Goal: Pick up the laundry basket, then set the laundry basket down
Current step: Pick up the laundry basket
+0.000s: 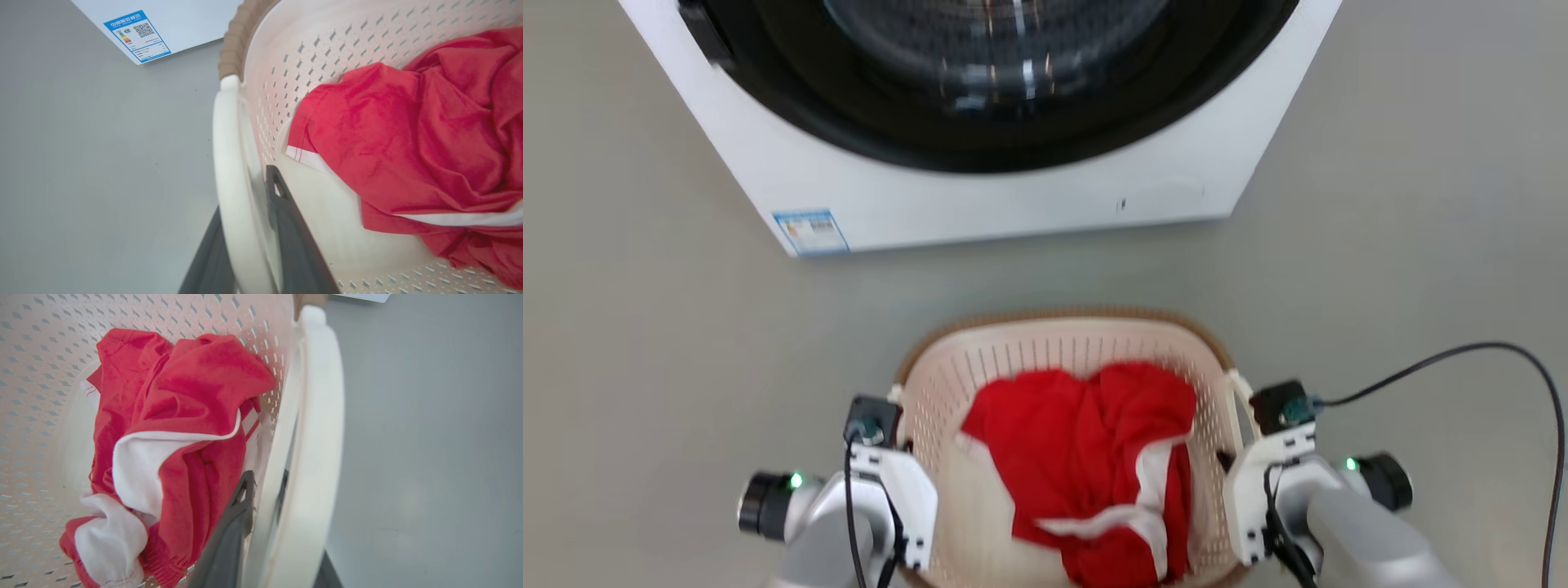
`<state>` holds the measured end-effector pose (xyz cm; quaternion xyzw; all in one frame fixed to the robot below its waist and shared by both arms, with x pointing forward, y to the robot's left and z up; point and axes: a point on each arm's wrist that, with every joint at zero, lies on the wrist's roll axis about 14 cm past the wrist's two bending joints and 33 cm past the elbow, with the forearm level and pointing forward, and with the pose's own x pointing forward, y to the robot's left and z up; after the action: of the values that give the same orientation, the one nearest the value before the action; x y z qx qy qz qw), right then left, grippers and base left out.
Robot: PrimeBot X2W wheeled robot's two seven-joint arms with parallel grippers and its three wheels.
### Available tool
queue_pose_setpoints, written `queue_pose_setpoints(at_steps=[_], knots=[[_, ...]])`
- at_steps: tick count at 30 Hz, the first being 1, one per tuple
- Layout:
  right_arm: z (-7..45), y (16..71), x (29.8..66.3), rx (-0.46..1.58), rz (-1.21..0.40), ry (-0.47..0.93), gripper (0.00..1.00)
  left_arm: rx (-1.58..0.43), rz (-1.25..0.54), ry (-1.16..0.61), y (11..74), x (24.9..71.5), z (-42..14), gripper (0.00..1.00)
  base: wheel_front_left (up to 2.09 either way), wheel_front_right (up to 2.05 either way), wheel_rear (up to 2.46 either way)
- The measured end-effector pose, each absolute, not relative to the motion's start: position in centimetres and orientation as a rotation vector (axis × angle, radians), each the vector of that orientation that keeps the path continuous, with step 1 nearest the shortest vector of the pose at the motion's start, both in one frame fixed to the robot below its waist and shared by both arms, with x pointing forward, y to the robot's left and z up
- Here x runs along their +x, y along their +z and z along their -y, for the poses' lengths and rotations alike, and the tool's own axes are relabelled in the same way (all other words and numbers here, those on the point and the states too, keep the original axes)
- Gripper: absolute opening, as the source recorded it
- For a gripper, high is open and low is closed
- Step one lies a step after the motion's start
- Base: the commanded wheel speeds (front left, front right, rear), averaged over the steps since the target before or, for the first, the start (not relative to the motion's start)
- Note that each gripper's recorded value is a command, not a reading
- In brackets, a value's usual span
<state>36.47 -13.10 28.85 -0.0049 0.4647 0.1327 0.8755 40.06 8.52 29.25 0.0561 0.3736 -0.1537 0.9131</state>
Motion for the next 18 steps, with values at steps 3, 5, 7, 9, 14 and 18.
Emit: queue_pose_setpoints(at_steps=[3,5,7,9,14,18], knots=[[13.0,29.5,35.2,-0.008,-0.972,0.279,0.0,0.12,-0.769,-0.324,30.0,38.7,-8.4,0.0,0.0,0.0,0.0],[12.9,29.8,34.4,-0.007,-0.975,0.28,0.0,0.127,-0.766,-0.331,30.4,37.9,-8.4,0.0,0.0,0.0,0.0],[12.7,30.0,33.7,-0.011,-0.976,0.285,0.0,0.132,-0.769,-0.333,30.7,37.0,-8.4,0.0,0.0,0.0,0.0],[12.5,30.1,33.0,-0.003,-0.984,0.288,0.0,0.15,-0.767,-0.335,30.9,36.3,-8.5,0.0,0.0,0.0,0.0],[12.1,30.6,32.4,-0.032,-0.985,0.312,0.0,0.136,-0.768,-0.312,31.4,35.1,-8.7,0.0,0.0,0.0,0.0],[11.6,31.0,32.1,-0.032,-0.979,0.326,0.0,0.139,-0.758,-0.303,31.9,34.9,-8.9,0.0,0.0,0.0,0.0]])
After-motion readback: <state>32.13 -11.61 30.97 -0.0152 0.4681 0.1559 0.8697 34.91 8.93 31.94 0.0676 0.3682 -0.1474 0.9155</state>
